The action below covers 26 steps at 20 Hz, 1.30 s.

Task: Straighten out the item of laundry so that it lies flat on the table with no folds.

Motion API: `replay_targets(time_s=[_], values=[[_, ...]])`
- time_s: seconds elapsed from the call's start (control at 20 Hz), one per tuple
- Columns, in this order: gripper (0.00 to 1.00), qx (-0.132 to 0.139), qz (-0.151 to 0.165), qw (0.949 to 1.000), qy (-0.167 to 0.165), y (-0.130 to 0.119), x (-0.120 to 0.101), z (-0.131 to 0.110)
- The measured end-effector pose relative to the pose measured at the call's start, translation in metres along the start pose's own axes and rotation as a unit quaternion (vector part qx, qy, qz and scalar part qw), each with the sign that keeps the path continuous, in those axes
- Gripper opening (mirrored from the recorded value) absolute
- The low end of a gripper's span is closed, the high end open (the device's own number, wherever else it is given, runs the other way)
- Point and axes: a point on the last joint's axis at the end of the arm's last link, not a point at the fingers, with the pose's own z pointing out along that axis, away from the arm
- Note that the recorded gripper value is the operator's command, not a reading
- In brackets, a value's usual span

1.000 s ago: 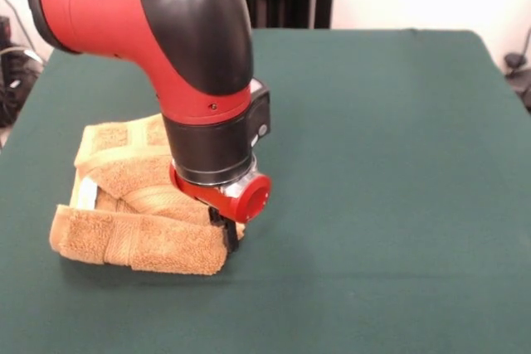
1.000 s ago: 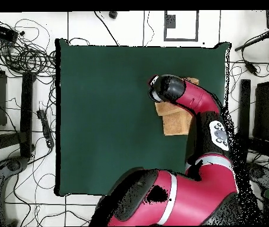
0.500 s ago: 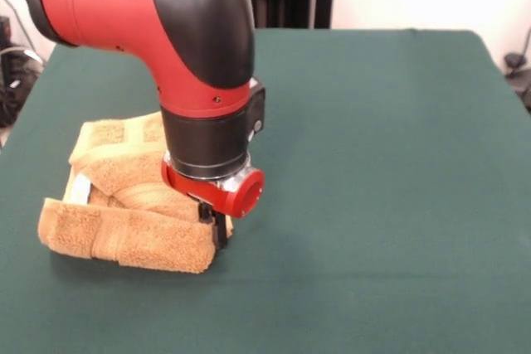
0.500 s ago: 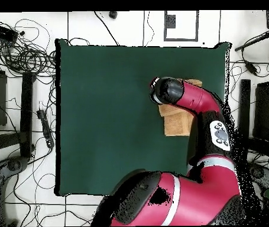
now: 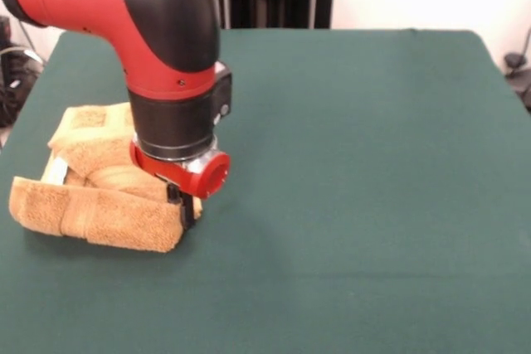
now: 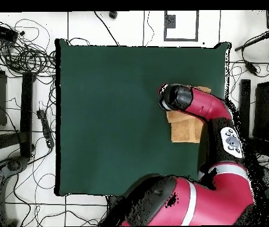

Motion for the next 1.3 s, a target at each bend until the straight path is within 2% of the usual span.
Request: replay_targets(time_s=[0.45,0.7,1.05,1.3], values=[[0.0,0.01,-0.012,0.9999,0.002,-0.007,0.002,-0.01],[0.0,0.012,-0.009,0.9999,0.002,-0.012,-0.001,-0.018],[0.0,0.014,0.009,0.9998,0.005,-0.034,-0.014,-0.028],[0.0,0.02,0.014,0.9997,0.005,-0.052,-0.019,-0.027]])
